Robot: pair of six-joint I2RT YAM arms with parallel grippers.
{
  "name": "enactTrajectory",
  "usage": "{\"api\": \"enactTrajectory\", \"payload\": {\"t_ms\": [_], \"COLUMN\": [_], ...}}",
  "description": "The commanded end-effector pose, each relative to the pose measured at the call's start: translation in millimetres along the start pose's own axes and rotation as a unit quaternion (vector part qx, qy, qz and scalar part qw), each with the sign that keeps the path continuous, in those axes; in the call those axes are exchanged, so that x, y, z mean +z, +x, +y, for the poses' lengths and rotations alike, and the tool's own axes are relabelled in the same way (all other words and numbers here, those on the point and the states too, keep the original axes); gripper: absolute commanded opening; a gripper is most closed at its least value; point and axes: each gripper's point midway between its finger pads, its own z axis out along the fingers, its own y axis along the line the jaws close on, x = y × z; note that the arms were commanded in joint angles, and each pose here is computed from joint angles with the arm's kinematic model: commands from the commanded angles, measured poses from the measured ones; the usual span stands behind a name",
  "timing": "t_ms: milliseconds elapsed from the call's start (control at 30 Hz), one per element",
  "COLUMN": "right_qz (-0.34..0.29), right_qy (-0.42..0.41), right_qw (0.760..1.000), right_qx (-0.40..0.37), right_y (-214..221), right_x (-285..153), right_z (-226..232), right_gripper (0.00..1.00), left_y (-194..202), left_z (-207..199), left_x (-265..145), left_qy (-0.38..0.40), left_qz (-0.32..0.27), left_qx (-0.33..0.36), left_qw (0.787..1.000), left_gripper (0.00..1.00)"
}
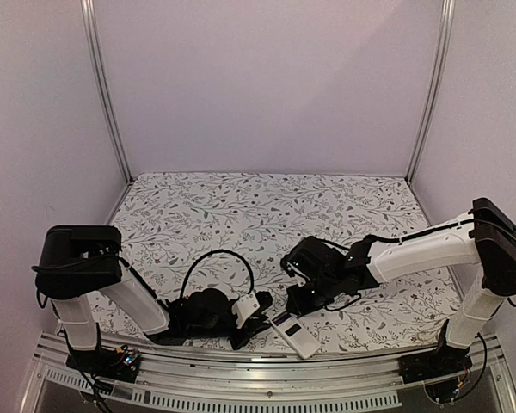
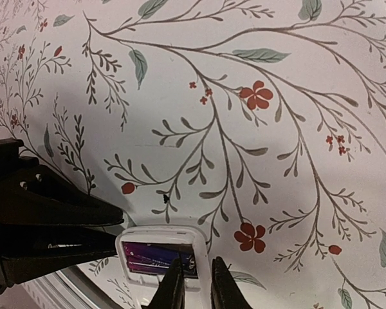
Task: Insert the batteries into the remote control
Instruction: Press the battery in the battery compartment.
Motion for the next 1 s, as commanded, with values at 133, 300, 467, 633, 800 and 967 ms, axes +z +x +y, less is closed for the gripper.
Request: {"api": "enactTrajectory", "payload": {"t_ms": [133,300,467,633,800,967], "right_qz": [0.006,0.011,0.013,0.022,0.030,0.042], "right_qy": [-0.009,-0.012,-0.017,-0.023,-0.031,-0.034], "right_qw": [1.000,1.000,1.000,0.999,0.999,0.999], "right_qx": [-0.006,-0.008,-0.009,-0.005,-0.003,-0.001], "right_y": [-0.5,0.4,1.1,7.8,16.7,26.2], "right_x": [6.2,9.8,10.1,11.5,15.8,22.5], "right_z": [6.9,8.4,10.3,10.4,13.9,14.8], "right_gripper": [0.13,0.12,0.10,0.08,0.06,0.04], "left_y": [14.3,14.4,14.8,13.6,11.3,11.7], "left_z": [6.3,6.8,6.8,7.0,5.3,5.3], "left_x": [0.3,-0.1,0.1,0.2,0.7,0.9], "left_qy": [-0.010,-0.011,-0.011,-0.012,-0.008,-0.007], "left_qz": [0.027,0.027,0.028,0.025,0.022,0.022], "left_qx": [-0.002,-0.001,-0.001,-0.002,-0.004,-0.004], "left_qw": [1.000,1.000,1.000,1.000,1.000,1.000], "left_gripper": [0.19,0.19,0.19,0.20,0.20,0.20]}}
